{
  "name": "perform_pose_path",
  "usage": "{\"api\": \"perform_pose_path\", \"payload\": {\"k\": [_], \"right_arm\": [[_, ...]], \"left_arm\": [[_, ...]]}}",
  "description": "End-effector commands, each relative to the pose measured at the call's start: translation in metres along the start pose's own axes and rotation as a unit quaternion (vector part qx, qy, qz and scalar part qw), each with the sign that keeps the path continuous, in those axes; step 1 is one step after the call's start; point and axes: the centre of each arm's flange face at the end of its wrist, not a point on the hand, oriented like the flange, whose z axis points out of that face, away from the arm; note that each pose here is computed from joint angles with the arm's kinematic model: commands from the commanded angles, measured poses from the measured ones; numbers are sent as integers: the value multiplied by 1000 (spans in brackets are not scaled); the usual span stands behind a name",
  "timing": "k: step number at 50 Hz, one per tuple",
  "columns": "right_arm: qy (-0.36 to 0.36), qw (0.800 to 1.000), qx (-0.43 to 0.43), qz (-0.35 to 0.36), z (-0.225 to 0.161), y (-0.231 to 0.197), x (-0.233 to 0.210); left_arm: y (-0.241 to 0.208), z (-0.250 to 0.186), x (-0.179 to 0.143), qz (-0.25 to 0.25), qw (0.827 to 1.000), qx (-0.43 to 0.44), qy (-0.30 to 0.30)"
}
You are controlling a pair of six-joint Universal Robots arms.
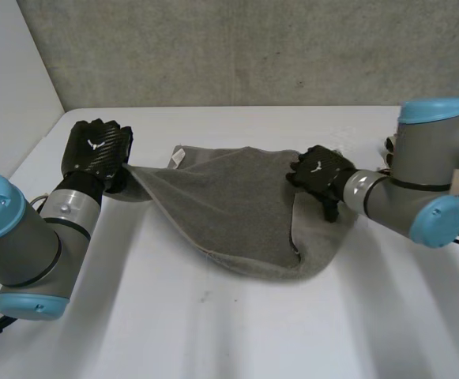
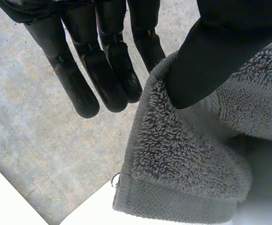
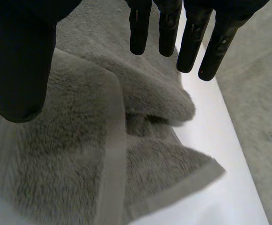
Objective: Fold the laundry.
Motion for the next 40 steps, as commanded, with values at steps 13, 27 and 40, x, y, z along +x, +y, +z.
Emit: {"api": "perform_pose_path", "payload": {"k": [13, 27, 40], "right_arm": [[-21, 999, -26, -18, 13, 7, -11], [0, 999, -30, 23, -21, -12, 6], [60, 986, -119, 103, -143, -1, 43]], "left_arm": [[0, 0, -1, 1, 1000, 0, -1], [-11, -2, -6, 8, 1000, 3, -4], [-46, -53, -58, 73, 992, -102, -29]]}}
